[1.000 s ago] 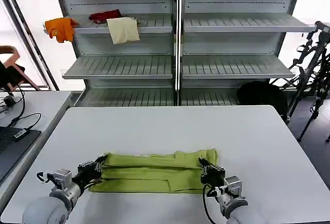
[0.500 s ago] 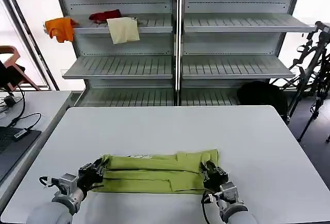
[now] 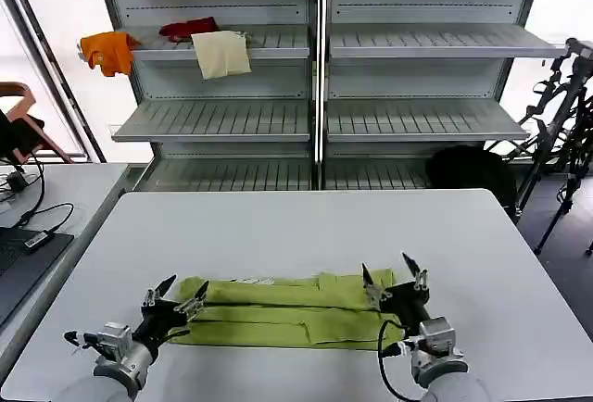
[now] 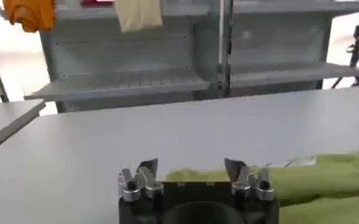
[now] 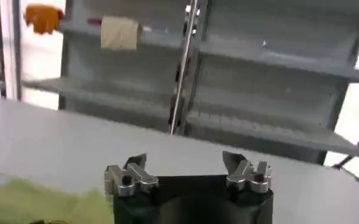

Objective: Fold and organize the clothes.

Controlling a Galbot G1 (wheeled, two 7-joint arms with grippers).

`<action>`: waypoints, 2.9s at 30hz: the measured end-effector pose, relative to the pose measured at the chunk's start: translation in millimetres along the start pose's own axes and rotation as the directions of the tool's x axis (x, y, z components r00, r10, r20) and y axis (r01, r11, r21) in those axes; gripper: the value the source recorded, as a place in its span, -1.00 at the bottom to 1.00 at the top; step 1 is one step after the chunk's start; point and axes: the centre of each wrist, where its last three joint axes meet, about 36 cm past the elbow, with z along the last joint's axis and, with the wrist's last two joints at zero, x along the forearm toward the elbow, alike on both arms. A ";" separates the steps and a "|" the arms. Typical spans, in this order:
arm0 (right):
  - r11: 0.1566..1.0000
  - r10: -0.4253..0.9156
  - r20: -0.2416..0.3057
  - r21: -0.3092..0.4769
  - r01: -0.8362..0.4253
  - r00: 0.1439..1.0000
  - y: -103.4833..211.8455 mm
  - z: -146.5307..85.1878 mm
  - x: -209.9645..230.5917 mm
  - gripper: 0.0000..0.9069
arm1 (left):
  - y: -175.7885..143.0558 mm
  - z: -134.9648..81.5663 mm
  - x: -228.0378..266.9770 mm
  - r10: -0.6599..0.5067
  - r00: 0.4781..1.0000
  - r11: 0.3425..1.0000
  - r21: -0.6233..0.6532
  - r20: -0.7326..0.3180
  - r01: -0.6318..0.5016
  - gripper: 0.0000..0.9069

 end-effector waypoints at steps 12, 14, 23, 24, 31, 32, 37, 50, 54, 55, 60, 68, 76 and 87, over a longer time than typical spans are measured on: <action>0.998 0.062 0.112 -0.009 -0.062 0.992 -11.9 -6.8 -11.6 1.00 | -14.0 31.6 7.7 -0.078 0.997 0.992 0.103 -0.009 0.078 1.00; 0.998 0.067 0.116 -0.008 -0.066 0.991 -13.8 -6.0 -12.7 1.00 | -15.8 34.9 8.5 -0.083 0.996 0.990 0.109 -0.018 0.084 1.00; 0.997 0.077 0.118 0.000 -0.077 0.990 -18.5 0.2 -14.9 1.00 | -21.1 42.6 4.4 -0.099 0.995 0.983 0.154 -0.032 0.103 -0.24; 0.997 0.080 0.118 0.001 -0.080 0.990 -19.2 0.6 -15.1 1.00 | -21.8 42.8 3.8 -0.100 0.995 0.982 0.160 -0.033 0.103 -0.73; 0.996 0.092 0.119 0.005 -0.093 0.989 -22.7 1.6 -16.6 1.00 | -26.1 47.5 3.1 -0.088 0.995 0.977 0.189 -0.052 0.097 -0.98; 0.996 0.092 0.118 0.004 -0.093 0.989 -22.4 1.7 -16.6 1.00 | -27.1 48.3 3.3 -0.084 0.995 0.977 0.191 -0.054 0.092 -0.98; 0.996 0.092 0.121 0.002 -0.093 0.988 -21.9 1.0 -17.3 1.00 | -28.2 50.6 1.7 -0.081 0.995 0.977 0.196 -0.054 0.090 -1.00; 0.994 0.103 0.120 0.006 -0.105 0.987 -25.0 1.3 -17.4 1.00 | -22.9 50.7 -1.5 -0.110 0.994 0.982 0.157 0.016 0.106 -1.00; 0.994 0.105 0.114 0.008 -0.107 0.988 -26.4 3.2 -18.3 1.00 | -9.3 36.5 0.5 -0.128 0.989 0.988 0.102 0.076 0.120 -1.00; 0.994 0.106 0.113 0.008 -0.108 0.988 -26.7 3.8 -18.6 1.00 | -5.6 32.0 1.1 -0.131 0.987 0.988 0.089 0.091 0.123 -1.00; 0.994 0.108 0.106 0.009 -0.110 0.988 -28.1 6.1 -19.6 1.00 | 21.9 12.7 5.3 -0.157 0.978 0.988 0.014 0.137 0.156 -1.00; 0.993 0.115 0.093 0.016 -0.117 0.989 -33.1 10.2 -19.3 1.00 | 80.8 -16.6 12.7 -0.217 0.961 0.960 -0.140 0.170 0.241 -1.00; 0.993 0.120 0.076 0.016 -0.121 0.990 -35.1 15.7 -19.3 1.00 | 122.3 -42.3 21.2 -0.278 0.943 0.919 -0.234 0.181 0.316 -1.00; 0.992 0.126 0.059 0.016 -0.127 0.990 -35.6 21.3 -18.8 1.00 | 121.4 -52.3 30.4 -0.294 0.941 0.904 -0.271 0.169 0.332 -1.00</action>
